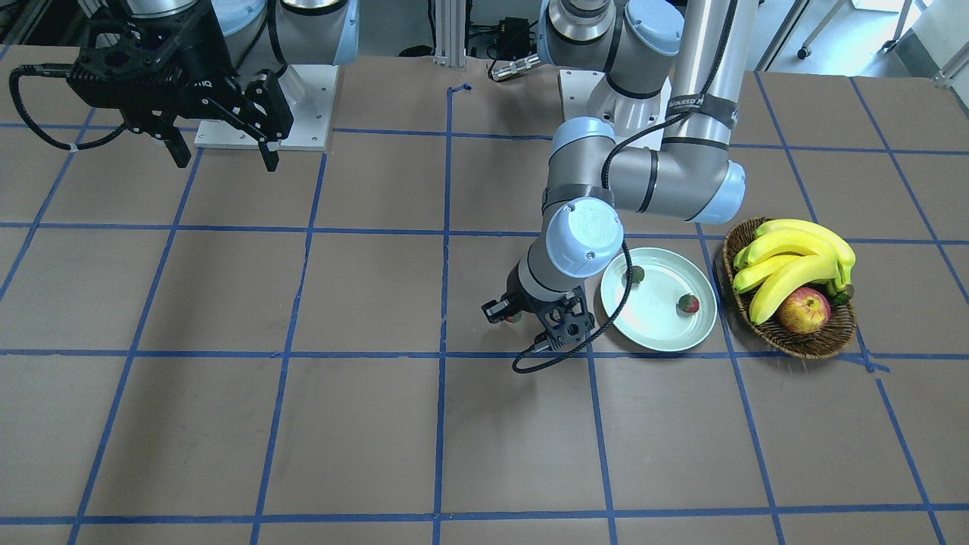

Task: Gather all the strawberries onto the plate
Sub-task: 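Carry the last strawberry over the plate and release it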

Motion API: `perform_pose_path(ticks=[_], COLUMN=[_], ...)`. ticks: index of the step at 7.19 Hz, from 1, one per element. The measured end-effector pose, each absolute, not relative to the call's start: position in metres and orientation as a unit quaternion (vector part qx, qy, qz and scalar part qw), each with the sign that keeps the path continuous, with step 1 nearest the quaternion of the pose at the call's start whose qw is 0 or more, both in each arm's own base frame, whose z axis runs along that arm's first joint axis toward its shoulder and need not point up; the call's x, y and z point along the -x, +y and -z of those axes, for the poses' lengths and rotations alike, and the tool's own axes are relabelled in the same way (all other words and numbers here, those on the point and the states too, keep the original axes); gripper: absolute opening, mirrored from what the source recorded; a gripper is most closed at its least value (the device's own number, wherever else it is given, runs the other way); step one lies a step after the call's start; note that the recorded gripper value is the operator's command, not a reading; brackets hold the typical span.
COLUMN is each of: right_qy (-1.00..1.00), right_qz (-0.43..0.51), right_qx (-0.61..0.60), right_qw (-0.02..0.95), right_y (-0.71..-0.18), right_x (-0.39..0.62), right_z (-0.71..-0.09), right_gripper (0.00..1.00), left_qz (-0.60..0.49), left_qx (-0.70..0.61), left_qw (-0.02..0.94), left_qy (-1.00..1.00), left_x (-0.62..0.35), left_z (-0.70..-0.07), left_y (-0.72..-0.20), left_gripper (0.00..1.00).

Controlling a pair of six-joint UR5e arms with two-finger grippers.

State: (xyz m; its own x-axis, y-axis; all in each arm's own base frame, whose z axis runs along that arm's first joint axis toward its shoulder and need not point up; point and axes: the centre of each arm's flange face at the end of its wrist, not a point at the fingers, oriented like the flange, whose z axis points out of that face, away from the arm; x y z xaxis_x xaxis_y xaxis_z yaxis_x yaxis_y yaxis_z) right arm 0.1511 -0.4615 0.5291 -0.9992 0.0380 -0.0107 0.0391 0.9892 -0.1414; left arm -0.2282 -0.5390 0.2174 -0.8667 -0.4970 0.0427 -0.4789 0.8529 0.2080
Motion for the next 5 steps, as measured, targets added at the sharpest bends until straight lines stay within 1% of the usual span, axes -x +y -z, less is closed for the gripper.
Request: perform_pose_path(ticks=[2,4,5], right_qy=[0.997,0.997,0.997], right_qz=[0.071,0.071,0.071], right_qx=[-0.020,-0.020,-0.020], right_qw=[0.004,0.003,0.003], right_y=[-0.461,-0.461,-0.461], right_x=[-0.151,-0.150,-0.151], right_z=[-0.529,-0.529,-0.529], right_gripper=[1.00,1.00,1.00], left_qz=[0.088,0.110,0.126], left_qx=[-0.199,-0.147,-0.130], left_qw=[0.024,-0.016,-0.016], left_qy=[-0.976,-0.983,-0.983], left_x=[0.160,0.093,0.059], left_z=[-0.247,-0.250,-0.250], left_y=[-0.564,-0.566,-0.566], left_gripper=[0.00,0.00,0.00])
